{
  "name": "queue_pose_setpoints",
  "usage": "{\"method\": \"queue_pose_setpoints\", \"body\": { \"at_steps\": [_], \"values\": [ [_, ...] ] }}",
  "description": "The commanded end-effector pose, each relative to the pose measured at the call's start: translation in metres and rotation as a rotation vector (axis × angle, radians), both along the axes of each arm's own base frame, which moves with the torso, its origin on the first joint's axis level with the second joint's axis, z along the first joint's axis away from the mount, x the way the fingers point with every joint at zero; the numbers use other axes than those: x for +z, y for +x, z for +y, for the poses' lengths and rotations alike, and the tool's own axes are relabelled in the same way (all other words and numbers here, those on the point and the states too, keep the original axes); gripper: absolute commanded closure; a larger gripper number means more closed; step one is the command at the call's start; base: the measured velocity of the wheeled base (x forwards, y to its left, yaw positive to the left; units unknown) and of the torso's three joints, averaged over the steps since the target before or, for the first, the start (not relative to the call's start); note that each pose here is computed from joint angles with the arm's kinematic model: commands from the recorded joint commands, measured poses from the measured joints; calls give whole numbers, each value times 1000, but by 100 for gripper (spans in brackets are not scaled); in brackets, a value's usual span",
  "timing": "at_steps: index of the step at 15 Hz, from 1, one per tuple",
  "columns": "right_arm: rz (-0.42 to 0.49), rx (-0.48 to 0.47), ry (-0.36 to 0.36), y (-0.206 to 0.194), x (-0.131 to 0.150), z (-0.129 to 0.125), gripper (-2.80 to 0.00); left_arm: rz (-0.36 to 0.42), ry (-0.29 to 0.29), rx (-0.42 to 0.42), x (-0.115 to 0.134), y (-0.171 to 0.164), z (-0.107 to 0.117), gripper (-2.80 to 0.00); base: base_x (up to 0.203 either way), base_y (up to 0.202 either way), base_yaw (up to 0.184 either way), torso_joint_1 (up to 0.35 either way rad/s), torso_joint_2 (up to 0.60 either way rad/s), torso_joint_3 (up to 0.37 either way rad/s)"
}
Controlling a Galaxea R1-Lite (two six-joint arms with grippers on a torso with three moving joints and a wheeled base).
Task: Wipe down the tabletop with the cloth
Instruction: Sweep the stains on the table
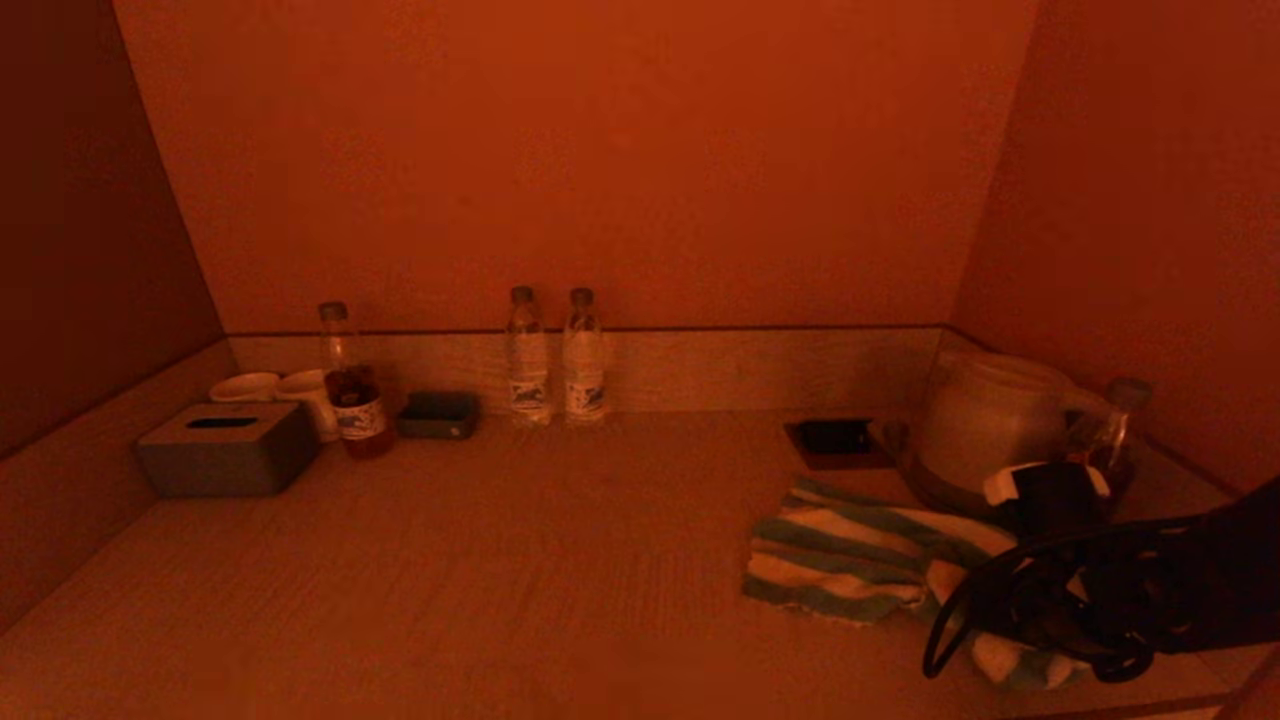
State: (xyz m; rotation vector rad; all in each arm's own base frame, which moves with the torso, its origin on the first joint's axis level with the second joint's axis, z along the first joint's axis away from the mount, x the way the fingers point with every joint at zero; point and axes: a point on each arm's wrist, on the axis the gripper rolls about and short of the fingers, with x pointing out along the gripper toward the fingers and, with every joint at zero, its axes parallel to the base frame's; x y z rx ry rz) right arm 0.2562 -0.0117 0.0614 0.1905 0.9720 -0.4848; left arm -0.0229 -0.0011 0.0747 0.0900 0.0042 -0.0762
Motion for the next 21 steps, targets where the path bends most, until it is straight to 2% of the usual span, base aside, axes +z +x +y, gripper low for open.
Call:
{"method": "queue_pose_setpoints", "body": {
  "at_steps": [1,4,6,8,11,14,17,21],
  "values": [
    [-18,-1,0,-1,3,0,0,0,0,0,0,0,0,0,0,0,0,0,0,0],
    [-41,36,7,-24,14,10,0,0,0,-1,0,0,0,0,0,0,0,0,0,0],
    [-62,92,29,-30,17,29,0,0,0,-1,0,0,0,0,0,0,0,0,0,0],
    [-75,106,41,-32,19,37,0,0,0,1,0,0,0,0,0,0,0,0,0,0],
    [-98,197,64,-36,23,64,0,0,0,-1,0,0,0,0,0,0,0,0,0,0],
    [-105,210,70,-36,24,69,0,0,0,1,0,0,0,0,0,0,0,0,0,0],
    [-119,343,88,-37,27,103,0,0,0,-1,0,0,0,0,0,0,0,0,0,0],
    [-120,344,89,-37,27,104,0,0,0,-1,0,0,0,0,0,0,0,0,0,0]
  ]
}}
